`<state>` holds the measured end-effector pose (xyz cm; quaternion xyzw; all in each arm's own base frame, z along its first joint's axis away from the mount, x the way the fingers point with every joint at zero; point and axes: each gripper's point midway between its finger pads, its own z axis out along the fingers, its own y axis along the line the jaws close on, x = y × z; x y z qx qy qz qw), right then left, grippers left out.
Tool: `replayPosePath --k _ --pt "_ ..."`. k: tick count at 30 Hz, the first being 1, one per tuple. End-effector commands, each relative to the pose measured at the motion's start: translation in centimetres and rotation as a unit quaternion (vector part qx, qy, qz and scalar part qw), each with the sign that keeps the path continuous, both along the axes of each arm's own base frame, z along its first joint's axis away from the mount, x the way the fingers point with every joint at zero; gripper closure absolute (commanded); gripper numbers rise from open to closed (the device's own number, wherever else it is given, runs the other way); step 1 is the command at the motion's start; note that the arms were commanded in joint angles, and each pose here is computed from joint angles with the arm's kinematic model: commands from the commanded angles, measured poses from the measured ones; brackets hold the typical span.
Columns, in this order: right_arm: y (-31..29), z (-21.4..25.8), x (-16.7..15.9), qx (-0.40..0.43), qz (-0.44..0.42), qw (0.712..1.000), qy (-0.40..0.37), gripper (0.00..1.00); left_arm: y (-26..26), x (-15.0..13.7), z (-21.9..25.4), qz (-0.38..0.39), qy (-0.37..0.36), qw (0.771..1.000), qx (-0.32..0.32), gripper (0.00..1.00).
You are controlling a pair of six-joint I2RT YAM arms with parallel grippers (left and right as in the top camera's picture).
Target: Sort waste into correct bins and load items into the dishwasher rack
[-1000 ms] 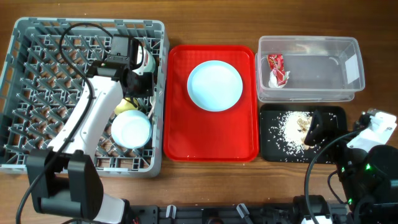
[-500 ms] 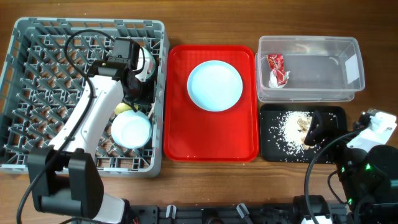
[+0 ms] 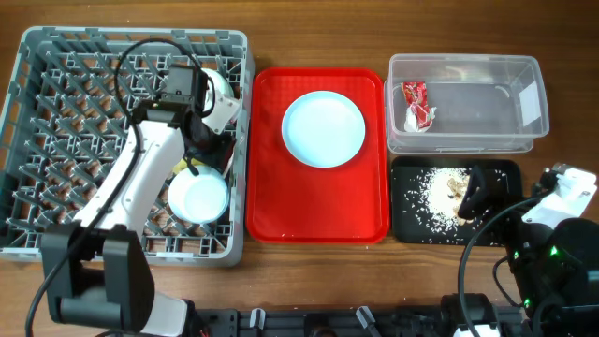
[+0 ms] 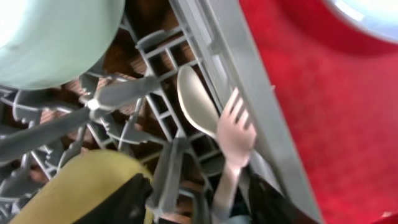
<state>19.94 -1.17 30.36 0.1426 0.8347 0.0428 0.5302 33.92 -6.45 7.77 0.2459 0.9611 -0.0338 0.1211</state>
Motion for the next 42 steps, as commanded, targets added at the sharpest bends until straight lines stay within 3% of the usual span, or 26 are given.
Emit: replayPosePath --k 1,4,9,12,16,17,24,28,34,39,40,41,42 --pt "0.1 0.4 0.0 -0.005 0.006 1.000 -0.005 0.00 -0.5 -0.7 -1.6 -0.052 0.014 0.999 0.000 0.64" --pt "0.1 0.4 0.0 -0.005 0.006 1.000 -0.005 0.00 -0.7 -0.5 -1.6 -0.081 0.006 0.997 0.002 0.85" --pt "0.1 0.4 0.0 -0.005 0.006 1.000 -0.005 0.00 -2.5 -1.3 -1.3 -0.094 0.019 0.994 -0.051 0.85" --pt "0.1 0.4 0.0 -0.005 0.006 1.000 -0.004 0.00 -2.9 -1.6 -1.3 -0.096 0.023 0.993 -0.064 0.81" --pt "0.1 0.4 0.0 -0.005 0.006 1.000 -0.005 0.00 -3.6 -1.8 -1.1 -0.102 0.025 0.991 -0.085 0.48" --pt "0.1 0.4 0.0 -0.005 0.006 1.000 -0.004 0.00 -3.6 -1.8 -1.0 -0.108 0.023 0.990 -0.084 0.46" --pt "0.1 0.4 0.0 -0.005 0.006 1.000 -0.004 0.00 -3.4 -1.8 -1.1 -0.123 0.020 0.989 -0.075 0.47" --pt "0.1 0.4 0.0 -0.006 0.006 1.000 -0.005 0.00 -3.4 -1.8 -1.1 -0.124 0.020 0.989 -0.075 0.43" --pt "0.1 0.4 0.0 -0.005 0.006 1.000 -0.005 0.00 -3.4 -0.5 0.9 -0.120 -0.016 0.990 -0.077 0.50" --pt "0.1 0.4 0.0 -0.005 0.006 1.000 -0.004 0.00 -3.4 -0.1 3.5 -0.124 -0.058 0.988 -0.077 0.48" --pt "0.1 0.4 0.0 -0.005 0.006 1.000 -0.004 0.00 -3.4 -0.2 3.5 -0.124 -0.056 0.988 -0.078 0.55" --pt "0.1 0.4 0.0 -0.005 0.006 1.000 -0.004 0.00 -3.4 -0.4 3.5 -0.124 -0.053 0.988 -0.079 0.69" --pt "0.1 0.4 0.0 -0.005 0.006 1.000 -0.005 0.00 -3.6 -0.6 3.4 -0.125 -0.048 0.987 -0.084 0.73"
